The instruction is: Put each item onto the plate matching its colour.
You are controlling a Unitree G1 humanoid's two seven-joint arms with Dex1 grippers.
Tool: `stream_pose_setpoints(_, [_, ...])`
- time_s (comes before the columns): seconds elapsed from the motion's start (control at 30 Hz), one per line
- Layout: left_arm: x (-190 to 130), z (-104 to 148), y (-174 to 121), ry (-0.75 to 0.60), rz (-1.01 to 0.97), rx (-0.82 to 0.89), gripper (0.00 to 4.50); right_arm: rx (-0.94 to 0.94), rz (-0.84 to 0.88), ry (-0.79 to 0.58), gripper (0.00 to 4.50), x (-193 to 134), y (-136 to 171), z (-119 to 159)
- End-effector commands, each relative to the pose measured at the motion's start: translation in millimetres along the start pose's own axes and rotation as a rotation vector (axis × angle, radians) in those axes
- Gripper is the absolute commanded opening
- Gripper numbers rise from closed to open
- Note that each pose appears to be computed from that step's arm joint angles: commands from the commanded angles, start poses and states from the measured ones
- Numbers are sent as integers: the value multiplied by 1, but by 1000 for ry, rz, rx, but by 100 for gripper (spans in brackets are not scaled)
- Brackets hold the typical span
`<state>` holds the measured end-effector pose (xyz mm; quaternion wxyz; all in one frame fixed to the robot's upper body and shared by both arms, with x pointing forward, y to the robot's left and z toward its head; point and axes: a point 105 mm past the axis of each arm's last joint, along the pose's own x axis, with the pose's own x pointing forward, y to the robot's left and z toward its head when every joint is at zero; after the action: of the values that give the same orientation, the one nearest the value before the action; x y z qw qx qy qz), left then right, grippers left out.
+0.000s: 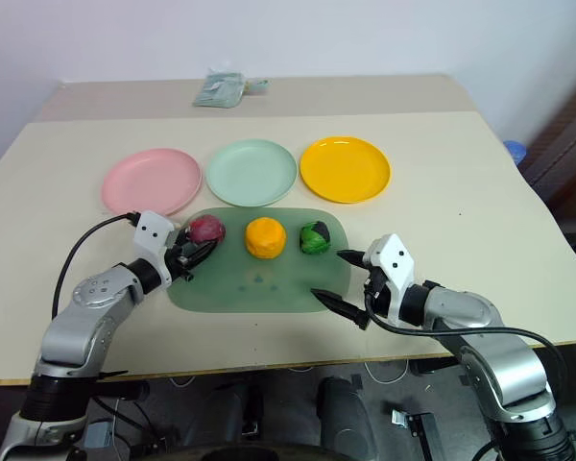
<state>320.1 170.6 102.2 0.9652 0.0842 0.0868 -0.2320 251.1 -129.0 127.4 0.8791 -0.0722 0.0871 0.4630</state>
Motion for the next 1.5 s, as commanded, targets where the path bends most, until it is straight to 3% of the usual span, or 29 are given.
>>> stream_pose_setpoints(0.03, [-7, 16, 13, -72, 75, 1, 221, -36, 14, -75, 450, 1, 1, 16])
stream_pose_setpoints(0.2, [-21, 37, 57, -180, 361, -74, 221, -40, 23, -145, 450, 7, 1, 31])
stream_pose_setpoints(0.4, [-17, 45, 99, -163, 638, -125, 221, -46, 19, -168, 450, 19, -2, 35])
stream_pose_setpoints(0.6, [-3, 51, 116, -143, 728, -205, 221, -58, -9, -178, 450, 29, -5, 35])
stream_pose_setpoints(0.63, [-2, 51, 117, -141, 728, -208, 290, -59, -14, -179, 450, 29, -5, 35])
stream_pose_setpoints(0.77, [-1, 52, 117, -134, 713, -205, 443, -64, -36, -182, 450, 28, -7, 34])
stream_pose_setpoints(0.97, [-23, 36, 119, -95, 729, -214, 443, -67, -87, -183, 450, 25, -11, 32])
stream_pose_setpoints(1.23, [-63, 24, 94, -103, 631, -195, 443, -78, -125, -184, 450, 26, -22, 34])
stream_pose_setpoints(1.5, [-60, 20, 10, -74, 193, -44, 443, -97, -157, -99, 450, 39, -38, 24])
